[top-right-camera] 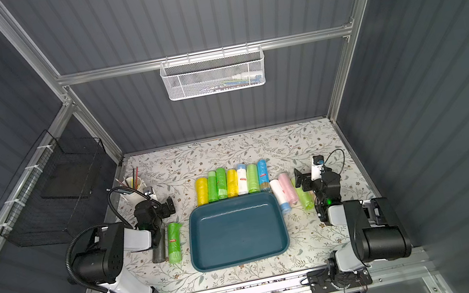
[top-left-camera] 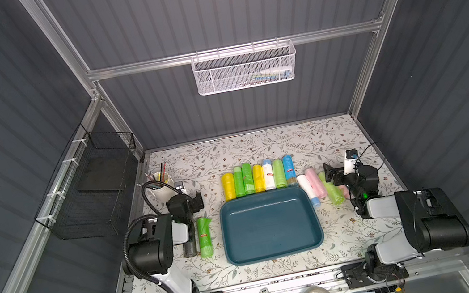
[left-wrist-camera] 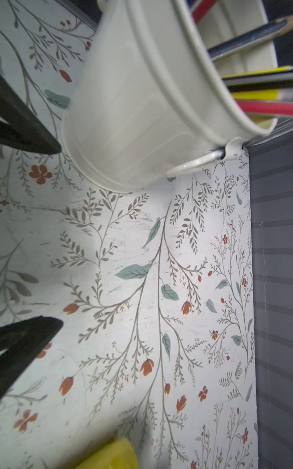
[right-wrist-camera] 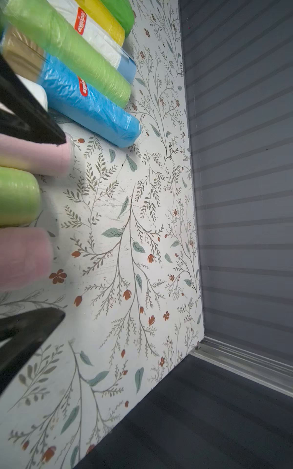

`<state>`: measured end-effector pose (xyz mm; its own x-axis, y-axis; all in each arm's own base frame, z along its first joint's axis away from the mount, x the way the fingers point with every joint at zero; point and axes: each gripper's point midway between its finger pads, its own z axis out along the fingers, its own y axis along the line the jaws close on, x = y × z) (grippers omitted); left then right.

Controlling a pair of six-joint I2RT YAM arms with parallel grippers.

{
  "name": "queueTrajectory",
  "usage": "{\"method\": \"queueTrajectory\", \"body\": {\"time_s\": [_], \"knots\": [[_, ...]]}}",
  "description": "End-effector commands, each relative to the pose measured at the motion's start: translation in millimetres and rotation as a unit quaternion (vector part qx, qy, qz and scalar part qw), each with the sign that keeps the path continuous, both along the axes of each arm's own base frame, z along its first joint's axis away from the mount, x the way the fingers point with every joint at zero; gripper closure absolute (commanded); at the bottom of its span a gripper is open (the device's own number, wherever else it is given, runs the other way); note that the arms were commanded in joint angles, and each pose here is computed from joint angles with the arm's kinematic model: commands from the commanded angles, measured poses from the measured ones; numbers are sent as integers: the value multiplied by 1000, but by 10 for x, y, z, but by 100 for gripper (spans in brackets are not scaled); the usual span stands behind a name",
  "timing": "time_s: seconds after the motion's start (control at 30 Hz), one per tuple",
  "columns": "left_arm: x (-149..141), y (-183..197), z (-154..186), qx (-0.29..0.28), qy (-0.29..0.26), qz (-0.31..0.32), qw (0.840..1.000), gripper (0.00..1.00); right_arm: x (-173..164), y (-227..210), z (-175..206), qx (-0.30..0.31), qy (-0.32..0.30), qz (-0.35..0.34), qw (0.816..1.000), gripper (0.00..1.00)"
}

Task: Put the roll of trash bags into the storage box
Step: Pick up the roll of trash bags from the center of the board.

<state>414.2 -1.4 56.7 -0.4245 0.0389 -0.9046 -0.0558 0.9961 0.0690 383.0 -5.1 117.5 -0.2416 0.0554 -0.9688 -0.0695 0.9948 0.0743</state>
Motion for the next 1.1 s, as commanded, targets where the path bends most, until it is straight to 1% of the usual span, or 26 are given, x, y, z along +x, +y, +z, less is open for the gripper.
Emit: {"method": "queueTrajectory", "body": {"time_s": [0.0,0.17,0.23,0.27,1.07], "knots": [[41,-31,64,-3,-10,-4,1000,0,8,18,50,-3,-9,5,1000,1],[39,-37,60,-3,-10,-5,1000,0,14,11,50,-2,-9,2,1000,1],[40,-33,63,-4,-10,-4,1000,0,50,-124,24,5,5,-38,999,1],[40,-34,62,-4,-10,-5,1000,0,39,-132,23,5,4,-39,999,1],[48,-36,60,-3,-9,-5,1000,0,44,-141,29,6,2,-40,999,1]]}}
